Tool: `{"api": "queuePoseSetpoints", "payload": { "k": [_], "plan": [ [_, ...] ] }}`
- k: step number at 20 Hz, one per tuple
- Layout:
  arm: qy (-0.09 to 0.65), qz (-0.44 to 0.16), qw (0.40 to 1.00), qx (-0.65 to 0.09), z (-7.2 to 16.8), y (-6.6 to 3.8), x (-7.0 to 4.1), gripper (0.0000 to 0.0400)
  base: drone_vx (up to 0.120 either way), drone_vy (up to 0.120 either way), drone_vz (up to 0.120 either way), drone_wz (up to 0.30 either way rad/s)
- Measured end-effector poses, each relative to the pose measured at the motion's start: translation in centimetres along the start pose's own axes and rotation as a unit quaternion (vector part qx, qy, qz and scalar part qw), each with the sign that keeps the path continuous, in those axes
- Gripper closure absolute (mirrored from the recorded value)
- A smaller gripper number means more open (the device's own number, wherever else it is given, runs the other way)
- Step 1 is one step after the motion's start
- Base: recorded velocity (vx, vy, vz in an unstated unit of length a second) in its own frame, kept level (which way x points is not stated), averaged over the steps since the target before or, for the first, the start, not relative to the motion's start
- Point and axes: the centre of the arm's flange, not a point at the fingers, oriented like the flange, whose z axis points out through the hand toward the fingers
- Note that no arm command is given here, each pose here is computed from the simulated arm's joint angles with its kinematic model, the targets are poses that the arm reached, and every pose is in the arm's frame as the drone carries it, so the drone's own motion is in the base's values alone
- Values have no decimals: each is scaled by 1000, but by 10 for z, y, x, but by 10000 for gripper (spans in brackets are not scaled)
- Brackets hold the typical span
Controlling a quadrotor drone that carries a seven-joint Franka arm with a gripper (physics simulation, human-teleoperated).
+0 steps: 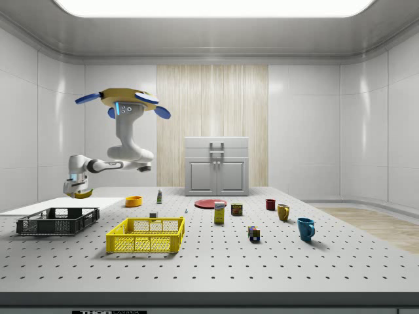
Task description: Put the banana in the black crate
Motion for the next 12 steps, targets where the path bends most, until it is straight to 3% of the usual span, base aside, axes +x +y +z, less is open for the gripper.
{"api": "queuePoseSetpoints", "payload": {
  "k": [6, 10, 12],
  "plan": [
    [0, 0, 1000, 0, 0, 0, 0, 207, 120, 120, 0, 0],
    [0, 0, 1000, 0, 0, 0, 0, 207, 100, 10, 0, 0],
    [0, 0, 1000, 0, 0, 0, 0, 207, 120, 0, -80, 0]
  ]
}}
